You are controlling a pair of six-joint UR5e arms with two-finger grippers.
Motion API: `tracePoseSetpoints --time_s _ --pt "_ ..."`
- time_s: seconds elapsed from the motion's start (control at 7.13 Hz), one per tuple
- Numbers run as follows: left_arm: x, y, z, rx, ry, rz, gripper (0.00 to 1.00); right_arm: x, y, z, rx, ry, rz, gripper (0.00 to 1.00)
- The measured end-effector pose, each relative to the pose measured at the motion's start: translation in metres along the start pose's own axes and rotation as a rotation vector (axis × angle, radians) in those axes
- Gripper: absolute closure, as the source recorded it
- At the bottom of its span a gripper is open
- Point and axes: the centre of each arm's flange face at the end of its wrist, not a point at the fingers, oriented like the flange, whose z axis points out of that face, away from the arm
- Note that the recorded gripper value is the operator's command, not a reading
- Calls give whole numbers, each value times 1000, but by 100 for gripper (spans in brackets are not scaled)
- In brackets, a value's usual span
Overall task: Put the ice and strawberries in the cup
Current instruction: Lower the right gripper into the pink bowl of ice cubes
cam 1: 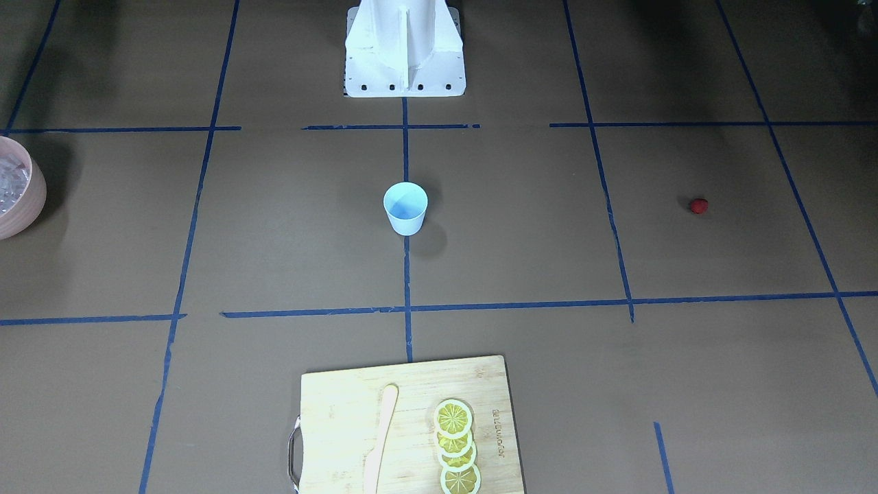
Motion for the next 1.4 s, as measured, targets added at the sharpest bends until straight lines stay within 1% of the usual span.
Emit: tracePoseSetpoints --time_s 0.28,0.56,0.84,1.12,1.4 --pt "7 -3 -4 8 2 13 0 0 0 0 1 -1 -3 0" --pt "11 -4 -3 4 1 9 0 -3 -1 -2 7 -14 -8 0" --pt "9 2 4 -3 5 11 0 -8 0 -1 17 -56 -12 0" --pt "10 5 4 -1 6 15 0 -15 13 -5 26 -86 -2 1" --pt "15 5 -1 10 5 28 0 -26 37 -9 25 -91 59 3"
